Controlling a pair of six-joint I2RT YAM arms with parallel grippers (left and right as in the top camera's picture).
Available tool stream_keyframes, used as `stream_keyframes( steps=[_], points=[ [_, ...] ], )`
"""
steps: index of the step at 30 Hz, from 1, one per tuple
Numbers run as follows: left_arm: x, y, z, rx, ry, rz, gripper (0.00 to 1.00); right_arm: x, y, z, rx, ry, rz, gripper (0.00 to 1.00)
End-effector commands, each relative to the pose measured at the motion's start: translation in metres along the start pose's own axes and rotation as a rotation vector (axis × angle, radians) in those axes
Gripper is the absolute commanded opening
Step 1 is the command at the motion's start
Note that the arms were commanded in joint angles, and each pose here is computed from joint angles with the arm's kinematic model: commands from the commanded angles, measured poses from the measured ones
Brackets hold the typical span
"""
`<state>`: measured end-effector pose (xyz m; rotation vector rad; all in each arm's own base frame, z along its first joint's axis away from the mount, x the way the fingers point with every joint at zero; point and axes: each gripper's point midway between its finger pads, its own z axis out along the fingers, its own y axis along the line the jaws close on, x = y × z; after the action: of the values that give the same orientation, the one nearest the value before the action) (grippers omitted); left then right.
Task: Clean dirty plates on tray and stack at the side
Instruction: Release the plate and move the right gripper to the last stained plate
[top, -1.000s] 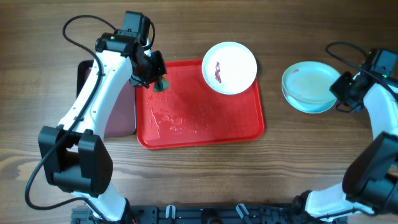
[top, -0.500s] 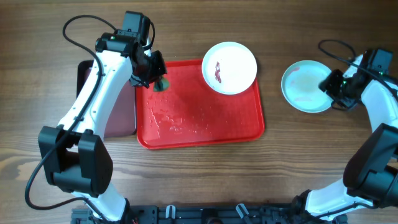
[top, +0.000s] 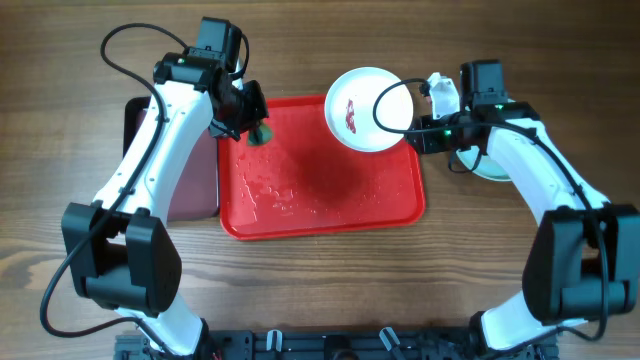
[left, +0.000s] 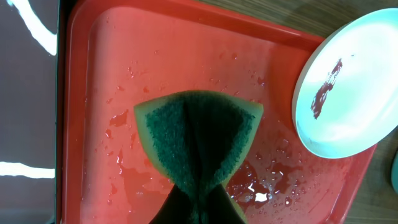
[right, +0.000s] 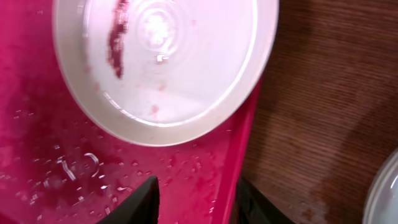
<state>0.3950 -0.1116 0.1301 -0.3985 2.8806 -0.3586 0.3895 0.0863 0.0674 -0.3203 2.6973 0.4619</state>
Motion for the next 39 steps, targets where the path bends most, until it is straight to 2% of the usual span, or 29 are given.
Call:
stream_keyframes(
  steps=[1, 6, 9, 10, 16, 18, 20, 33, 39],
  points=[
    [0.001, 0.0, 0.005, -0.002, 0.012, -0.013, 0.04, 0.017, -0.019, 0.022, 0.066, 0.068, 0.037, 0.38],
    [0.001, 0.0, 0.005, -0.002, 0.011, -0.013, 0.04, 0.035, -0.024, 0.042, 0.06, 0.139, 0.062, 0.31],
    [0.001, 0.0, 0.005, -0.002, 0.011, -0.013, 0.04, 0.04, -0.026, 0.048, 0.059, 0.161, 0.078, 0.13],
    [0.001, 0.0, 0.005, -0.002, 0.011, -0.013, 0.04, 0.041, -0.026, 0.048, 0.059, 0.164, 0.086, 0.11],
    [0.001, 0.0, 0.005, -0.002, 0.011, -0.013, 0.04, 0.047, -0.027, 0.052, 0.065, 0.184, 0.117, 0.1],
    [0.001, 0.0, 0.005, -0.001, 0.012, -0.013, 0.04, 0.057, -0.036, 0.053, 0.118, 0.203, 0.167, 0.04],
    [0.001, 0.0, 0.005, -0.002, 0.011, -0.013, 0.04, 0.069, -0.038, 0.054, 0.132, 0.226, 0.192, 0.04],
    [0.002, 0.0, 0.005, -0.002, 0.012, -0.013, 0.04, 0.088, -0.047, 0.048, 0.151, 0.279, 0.346, 0.04],
    [0.002, 0.0, 0.005, -0.002, 0.012, -0.013, 0.04, 0.077, -0.044, 0.043, 0.137, 0.264, 0.344, 0.04]
  ],
)
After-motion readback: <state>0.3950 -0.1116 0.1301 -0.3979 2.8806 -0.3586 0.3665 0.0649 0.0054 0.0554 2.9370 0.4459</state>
